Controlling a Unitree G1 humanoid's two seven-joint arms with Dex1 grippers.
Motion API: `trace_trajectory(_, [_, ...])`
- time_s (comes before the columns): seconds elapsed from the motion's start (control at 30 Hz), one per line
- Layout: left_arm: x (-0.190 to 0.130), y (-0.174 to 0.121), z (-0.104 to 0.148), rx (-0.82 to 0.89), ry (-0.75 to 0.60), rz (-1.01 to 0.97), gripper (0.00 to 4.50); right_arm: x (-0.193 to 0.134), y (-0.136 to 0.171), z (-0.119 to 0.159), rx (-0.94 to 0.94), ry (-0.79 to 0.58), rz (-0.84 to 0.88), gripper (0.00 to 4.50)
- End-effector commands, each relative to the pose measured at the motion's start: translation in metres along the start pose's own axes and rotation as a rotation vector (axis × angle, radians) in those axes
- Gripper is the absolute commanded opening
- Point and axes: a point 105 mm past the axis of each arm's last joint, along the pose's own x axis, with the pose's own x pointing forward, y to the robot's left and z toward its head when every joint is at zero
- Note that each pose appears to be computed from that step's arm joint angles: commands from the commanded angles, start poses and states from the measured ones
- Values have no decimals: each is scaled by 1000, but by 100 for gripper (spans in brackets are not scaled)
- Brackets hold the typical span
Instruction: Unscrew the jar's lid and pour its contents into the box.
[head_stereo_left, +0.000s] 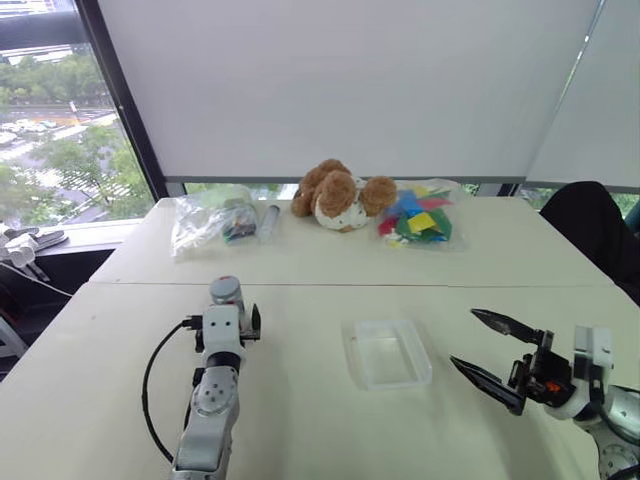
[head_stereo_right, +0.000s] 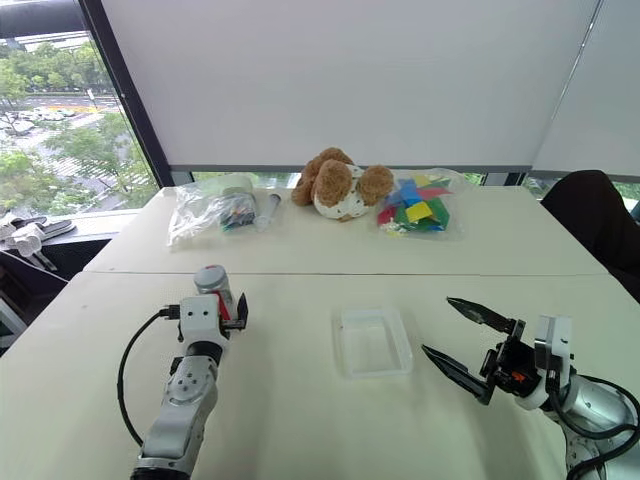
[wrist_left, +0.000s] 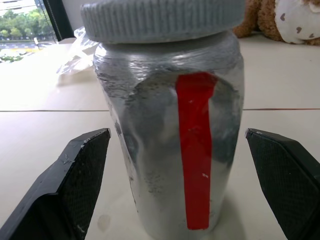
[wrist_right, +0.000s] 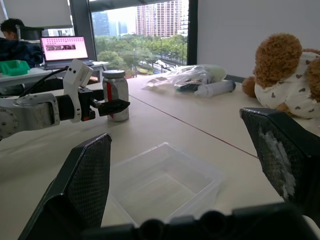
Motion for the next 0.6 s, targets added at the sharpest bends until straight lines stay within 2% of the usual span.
trace_trajectory(0.03, [4,8,13,5,-62,14,310,0,1,13,-44,-34,-2,450])
trace_trajectory(0.07, [5,9,13,8,-63,14,260,0,2,12,-42,-33,-3,450])
trace_trajectory(0.1, [5,10,13,8,-64,13,251,0,2,12,-42,-33,-3,450])
trace_trajectory(0.33, [-3,18,15,-16,-98,-77,247,2,5,11,-39,-31,-5,450])
trace_trajectory(0.43, [-17,33,33,-101,-182,-348,247,-1,3,12,-51,-23,-16,450])
trace_trajectory(0.5, [-22,41,38,-134,-171,-490,247,-3,1,13,-57,-19,-21,450])
trace_trajectory(0.6, [-31,40,41,-83,-108,-740,247,-6,0,16,-65,-10,-27,450])
